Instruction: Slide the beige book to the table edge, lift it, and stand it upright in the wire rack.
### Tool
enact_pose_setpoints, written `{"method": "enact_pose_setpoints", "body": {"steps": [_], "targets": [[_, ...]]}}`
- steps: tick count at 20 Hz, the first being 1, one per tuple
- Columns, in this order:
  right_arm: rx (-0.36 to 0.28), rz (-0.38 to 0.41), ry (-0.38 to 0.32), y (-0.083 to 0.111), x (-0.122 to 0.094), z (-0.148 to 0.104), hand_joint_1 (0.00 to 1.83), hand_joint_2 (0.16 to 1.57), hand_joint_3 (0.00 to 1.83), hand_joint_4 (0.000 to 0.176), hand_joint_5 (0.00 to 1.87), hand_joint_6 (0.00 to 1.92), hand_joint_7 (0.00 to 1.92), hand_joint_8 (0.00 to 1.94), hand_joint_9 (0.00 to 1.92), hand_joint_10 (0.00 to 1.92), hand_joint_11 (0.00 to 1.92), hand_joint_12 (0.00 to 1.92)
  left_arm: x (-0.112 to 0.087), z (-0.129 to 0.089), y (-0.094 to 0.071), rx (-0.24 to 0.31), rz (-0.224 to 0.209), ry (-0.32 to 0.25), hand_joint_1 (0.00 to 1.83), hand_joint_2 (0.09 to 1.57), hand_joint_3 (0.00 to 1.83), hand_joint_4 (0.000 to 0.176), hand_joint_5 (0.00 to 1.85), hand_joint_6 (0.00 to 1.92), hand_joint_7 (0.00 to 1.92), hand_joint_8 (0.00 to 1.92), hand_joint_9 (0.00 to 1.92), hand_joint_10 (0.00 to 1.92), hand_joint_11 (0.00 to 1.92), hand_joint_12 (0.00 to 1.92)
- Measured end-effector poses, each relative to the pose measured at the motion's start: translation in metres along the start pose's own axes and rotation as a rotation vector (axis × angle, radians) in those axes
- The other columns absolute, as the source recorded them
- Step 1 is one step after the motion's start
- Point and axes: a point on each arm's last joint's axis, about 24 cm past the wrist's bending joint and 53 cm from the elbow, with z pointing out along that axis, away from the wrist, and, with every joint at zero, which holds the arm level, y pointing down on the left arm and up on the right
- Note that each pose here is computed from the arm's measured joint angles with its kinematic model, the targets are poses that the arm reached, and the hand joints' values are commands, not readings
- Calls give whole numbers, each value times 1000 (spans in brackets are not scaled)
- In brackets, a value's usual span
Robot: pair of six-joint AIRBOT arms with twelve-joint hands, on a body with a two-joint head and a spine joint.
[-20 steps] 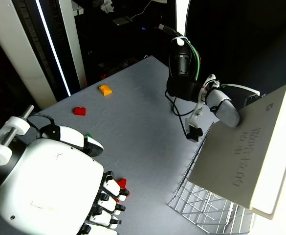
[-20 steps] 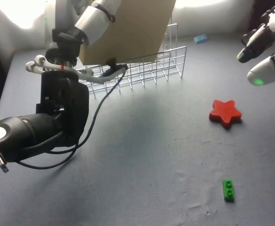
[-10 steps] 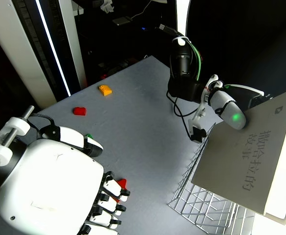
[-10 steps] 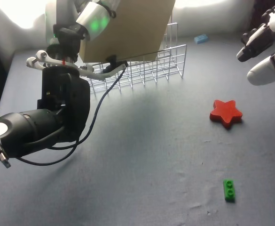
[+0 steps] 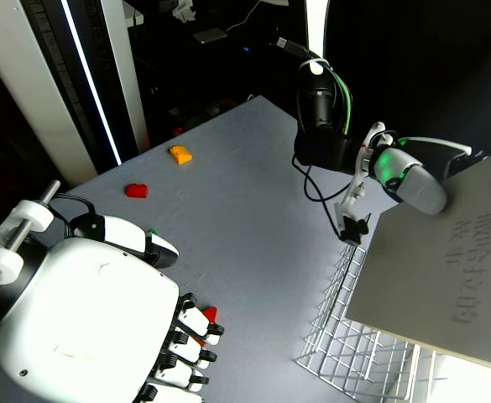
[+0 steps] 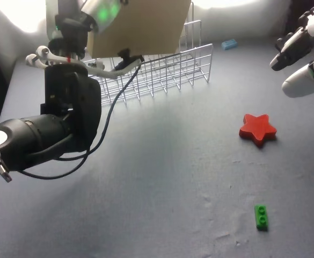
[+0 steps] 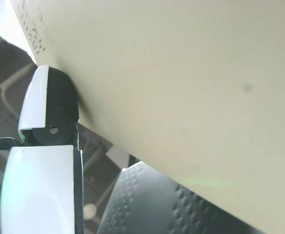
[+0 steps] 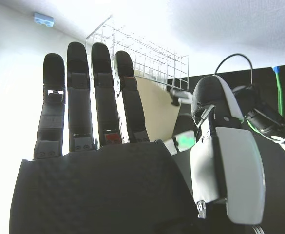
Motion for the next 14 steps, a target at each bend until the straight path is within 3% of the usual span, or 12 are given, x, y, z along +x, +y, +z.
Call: {"method": "enact_pose_setpoints", "body": {"steps": [2, 5, 7, 14], "targets": [[-1, -1, 2, 1, 1, 1, 153, 1164, 3, 0, 424, 0, 460, 2, 453, 1, 18, 1001, -6, -1, 7, -27, 3, -26, 1325, 1228, 0, 0, 696, 1269, 747, 1391, 774, 1499, 703, 1501], [0, 0, 3, 1, 1, 0, 167, 1159, 0, 0, 426, 5, 475, 6, 467, 7, 32, 1006, -26, -4, 28, -116, -13, -111, 1332, 1224, 0, 0, 673, 1283, 774, 1357, 790, 1484, 686, 1511], [0, 0, 3, 0, 1, 0, 163, 1167, 3, 0, 396, 1, 436, 0, 436, 0, 18, 1000, -27, -5, 35, -148, -5, -115, 1327, 1223, 1, 0, 690, 1279, 757, 1368, 790, 1477, 725, 1462], [5, 0, 13, -1, 4, 1, 174, 1156, 0, 0, 419, 10, 456, 5, 451, 6, 36, 1013, -25, -4, 27, -119, 6, -95, 1328, 1226, 3, 0, 670, 1301, 753, 1376, 796, 1473, 748, 1453]]}}
